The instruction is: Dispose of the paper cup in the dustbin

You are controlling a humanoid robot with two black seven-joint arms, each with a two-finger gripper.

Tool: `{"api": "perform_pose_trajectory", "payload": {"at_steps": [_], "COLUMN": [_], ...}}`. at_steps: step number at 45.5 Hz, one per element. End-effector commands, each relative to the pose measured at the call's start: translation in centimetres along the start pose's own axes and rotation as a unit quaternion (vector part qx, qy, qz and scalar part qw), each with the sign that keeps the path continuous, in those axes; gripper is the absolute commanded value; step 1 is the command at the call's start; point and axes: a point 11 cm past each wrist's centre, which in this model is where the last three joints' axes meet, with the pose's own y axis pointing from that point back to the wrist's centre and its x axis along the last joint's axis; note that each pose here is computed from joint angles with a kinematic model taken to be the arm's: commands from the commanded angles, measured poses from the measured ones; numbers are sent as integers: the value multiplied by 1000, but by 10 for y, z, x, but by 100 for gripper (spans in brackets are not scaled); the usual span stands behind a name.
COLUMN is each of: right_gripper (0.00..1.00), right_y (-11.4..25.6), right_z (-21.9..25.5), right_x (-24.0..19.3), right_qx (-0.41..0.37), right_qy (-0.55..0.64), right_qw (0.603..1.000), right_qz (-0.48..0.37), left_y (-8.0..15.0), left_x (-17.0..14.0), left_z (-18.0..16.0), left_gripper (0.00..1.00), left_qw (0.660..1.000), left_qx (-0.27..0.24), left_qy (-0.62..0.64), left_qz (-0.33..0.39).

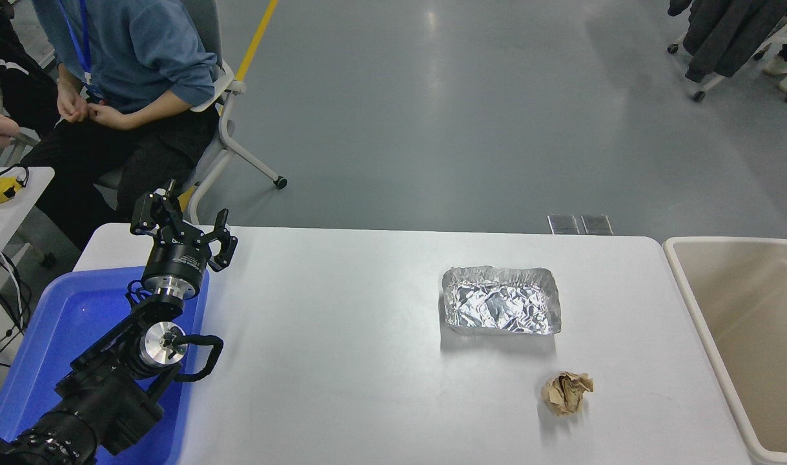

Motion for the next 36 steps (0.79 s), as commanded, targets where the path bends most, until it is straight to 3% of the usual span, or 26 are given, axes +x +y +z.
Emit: {"api": "perform_pose_trajectory", "payload": {"at_steps": [1,25,36], "right_gripper": [0,0,0], "right_y": [1,7,9], "right_z": [48,92,100], "right_x": [-32,-116,-122], "right_qx": [-88,-151,-203], "right_qy": [-116,-201,-300], "right_qw": [989,968,932], "right_qz": [10,-24,-12], "left_y": [0,0,0], "left_x": [0,0,0], "left_z": [0,0,0], "left_gripper": [100,100,100], "left_qw": [1000,1000,1000], "left_qx": [0,0,0], "left_qy": [0,0,0], "left_qz": [0,0,0]}}
